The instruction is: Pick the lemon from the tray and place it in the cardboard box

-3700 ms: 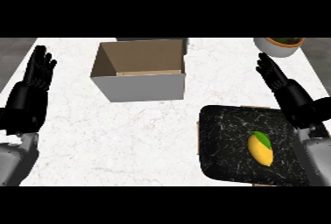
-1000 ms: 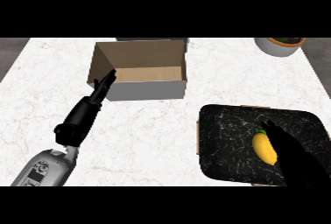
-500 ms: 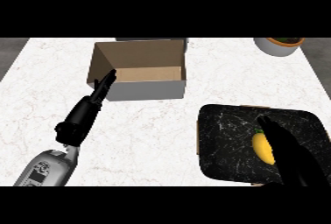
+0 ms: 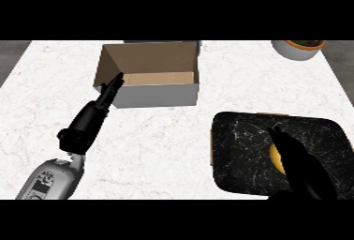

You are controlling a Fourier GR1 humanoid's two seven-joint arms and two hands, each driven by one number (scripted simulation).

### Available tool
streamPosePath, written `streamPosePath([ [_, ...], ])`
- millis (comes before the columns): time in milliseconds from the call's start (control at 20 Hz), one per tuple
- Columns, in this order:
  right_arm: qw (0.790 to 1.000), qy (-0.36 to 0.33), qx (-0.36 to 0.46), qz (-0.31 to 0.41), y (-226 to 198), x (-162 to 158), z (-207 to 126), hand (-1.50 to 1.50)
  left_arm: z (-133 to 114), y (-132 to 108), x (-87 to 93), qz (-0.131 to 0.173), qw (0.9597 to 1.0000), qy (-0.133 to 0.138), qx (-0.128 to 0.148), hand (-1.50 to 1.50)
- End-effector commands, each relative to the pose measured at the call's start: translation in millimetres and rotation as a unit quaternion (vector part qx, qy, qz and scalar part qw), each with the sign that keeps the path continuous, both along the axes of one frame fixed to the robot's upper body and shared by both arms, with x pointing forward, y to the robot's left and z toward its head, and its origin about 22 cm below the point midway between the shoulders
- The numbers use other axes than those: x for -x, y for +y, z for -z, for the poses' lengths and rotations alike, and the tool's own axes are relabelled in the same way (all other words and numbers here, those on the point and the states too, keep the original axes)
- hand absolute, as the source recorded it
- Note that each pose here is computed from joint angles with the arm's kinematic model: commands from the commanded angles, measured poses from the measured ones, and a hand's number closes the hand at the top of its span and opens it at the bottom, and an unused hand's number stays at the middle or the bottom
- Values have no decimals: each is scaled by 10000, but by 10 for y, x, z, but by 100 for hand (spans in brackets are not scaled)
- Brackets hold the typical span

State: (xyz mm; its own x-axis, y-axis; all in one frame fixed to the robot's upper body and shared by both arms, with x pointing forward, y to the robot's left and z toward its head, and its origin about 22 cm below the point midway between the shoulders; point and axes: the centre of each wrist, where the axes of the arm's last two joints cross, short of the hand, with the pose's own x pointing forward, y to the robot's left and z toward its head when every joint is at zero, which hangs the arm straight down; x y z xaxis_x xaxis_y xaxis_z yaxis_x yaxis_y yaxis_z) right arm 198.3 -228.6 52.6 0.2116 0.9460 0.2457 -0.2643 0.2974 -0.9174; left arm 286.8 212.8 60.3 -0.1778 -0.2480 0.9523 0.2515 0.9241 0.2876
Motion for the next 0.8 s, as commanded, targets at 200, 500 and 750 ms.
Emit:
streamPosePath([
  [200, 9998, 177, -6, -21, -115, -71, -42, -150, 106, 85, 85, 140, 9986, 510, 14, 0],
  [500, 9993, 162, 339, 52, -11, -222, 419, -150, 209, 48, 143, 84, 9987, 509, 50, 0],
  [750, 9985, 257, 481, 88, -46, 0, 490, -150, 114, -21, 79, 22, 9991, 434, -2, 0],
])
